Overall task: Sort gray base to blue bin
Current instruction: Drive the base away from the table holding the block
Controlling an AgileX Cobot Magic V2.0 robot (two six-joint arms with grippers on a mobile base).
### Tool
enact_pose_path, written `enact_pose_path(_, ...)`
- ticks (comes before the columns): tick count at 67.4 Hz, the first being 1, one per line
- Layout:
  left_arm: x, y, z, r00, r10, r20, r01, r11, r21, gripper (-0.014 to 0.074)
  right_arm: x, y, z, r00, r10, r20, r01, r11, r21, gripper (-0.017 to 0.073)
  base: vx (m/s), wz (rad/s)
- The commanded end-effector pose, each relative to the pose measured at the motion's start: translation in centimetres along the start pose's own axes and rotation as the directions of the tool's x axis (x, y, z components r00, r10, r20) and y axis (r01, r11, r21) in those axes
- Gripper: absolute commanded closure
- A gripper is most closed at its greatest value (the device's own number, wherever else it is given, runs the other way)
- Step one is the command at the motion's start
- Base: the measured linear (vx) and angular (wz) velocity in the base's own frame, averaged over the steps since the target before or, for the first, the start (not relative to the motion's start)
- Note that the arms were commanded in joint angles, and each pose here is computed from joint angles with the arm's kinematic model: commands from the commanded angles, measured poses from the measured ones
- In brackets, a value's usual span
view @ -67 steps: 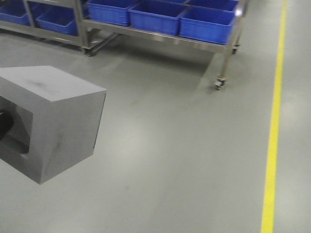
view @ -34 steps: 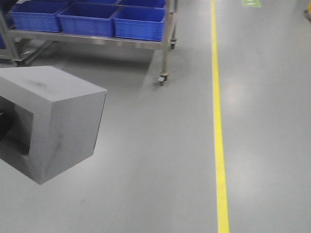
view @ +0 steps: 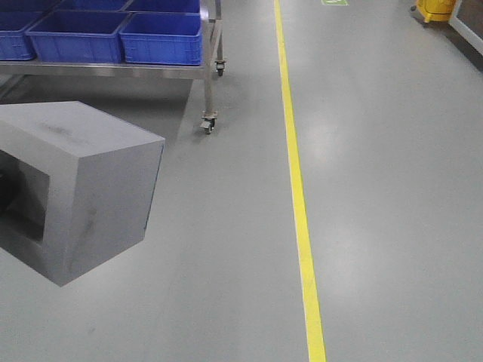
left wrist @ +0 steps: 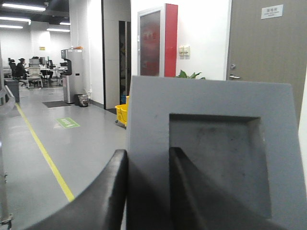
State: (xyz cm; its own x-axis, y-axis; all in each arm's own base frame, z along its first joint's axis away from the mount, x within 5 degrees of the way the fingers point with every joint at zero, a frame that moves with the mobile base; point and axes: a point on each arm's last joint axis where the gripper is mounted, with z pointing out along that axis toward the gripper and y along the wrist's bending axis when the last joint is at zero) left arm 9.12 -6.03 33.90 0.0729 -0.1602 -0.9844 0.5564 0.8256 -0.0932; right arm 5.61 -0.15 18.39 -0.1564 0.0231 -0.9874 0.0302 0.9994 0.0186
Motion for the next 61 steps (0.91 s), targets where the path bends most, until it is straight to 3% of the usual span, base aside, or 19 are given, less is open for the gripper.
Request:
enact_pose_path(1, -1.92, 0.06, 0.04, 0.992, -0.014, 0.125, 0.016, 1.000, -0.014, 0.0601, -0.51, -0.02, 0.13, 0.998, -0.018, 0.052, 0.018, 1.000, 0.004, 0.0564, 0.08, -0.20)
enact_pose_path(36, -1.91, 0.06, 0.04, 0.992, -0.014, 0.124, 0.015, 1.000, -0.014, 0.0601, -0.51, -0.02, 0.13, 0.998, -0.018, 0.052, 0.018, 1.000, 0.004, 0.0564, 0.14, -0.19)
enact_pose_path(61, -1.89, 0.05, 0.05, 0.993, -0.014, 0.121, 0.015, 1.000, -0.013, 0.0601, -0.51, -0.02, 0.13, 0.998, -0.018, 0.052, 0.018, 1.000, 0.004, 0.0564, 0.25, 0.06)
